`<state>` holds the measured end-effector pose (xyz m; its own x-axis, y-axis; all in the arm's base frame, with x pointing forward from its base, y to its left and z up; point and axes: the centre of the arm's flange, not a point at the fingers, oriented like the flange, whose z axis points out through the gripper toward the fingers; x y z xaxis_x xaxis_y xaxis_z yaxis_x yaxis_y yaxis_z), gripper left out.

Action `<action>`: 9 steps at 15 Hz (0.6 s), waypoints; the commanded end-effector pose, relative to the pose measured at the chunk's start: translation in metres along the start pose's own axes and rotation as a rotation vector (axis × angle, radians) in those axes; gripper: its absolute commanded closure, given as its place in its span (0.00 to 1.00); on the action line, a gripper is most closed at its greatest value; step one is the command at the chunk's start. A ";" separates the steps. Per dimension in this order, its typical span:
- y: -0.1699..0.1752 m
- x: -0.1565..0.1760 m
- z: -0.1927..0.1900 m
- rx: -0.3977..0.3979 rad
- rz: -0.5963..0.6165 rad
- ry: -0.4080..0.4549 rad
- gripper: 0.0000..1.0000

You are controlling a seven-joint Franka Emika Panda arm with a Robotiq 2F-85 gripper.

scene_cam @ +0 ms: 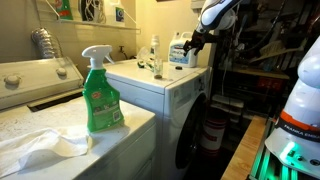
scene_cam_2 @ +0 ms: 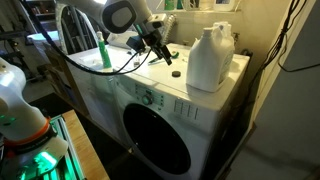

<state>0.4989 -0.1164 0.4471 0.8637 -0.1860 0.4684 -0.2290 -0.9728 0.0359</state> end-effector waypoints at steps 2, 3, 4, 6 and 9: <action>-0.011 0.015 0.019 0.031 -0.009 -0.018 0.00; -0.014 0.020 0.023 0.028 0.001 -0.020 0.00; -0.015 0.025 0.027 0.036 0.003 -0.037 0.00; -0.017 0.035 0.035 0.045 0.010 -0.039 0.00; -0.019 0.049 0.050 0.034 0.013 -0.050 0.00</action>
<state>0.5432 -0.1050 0.4328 0.8709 -0.1964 0.4505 -0.2203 -0.9754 0.0006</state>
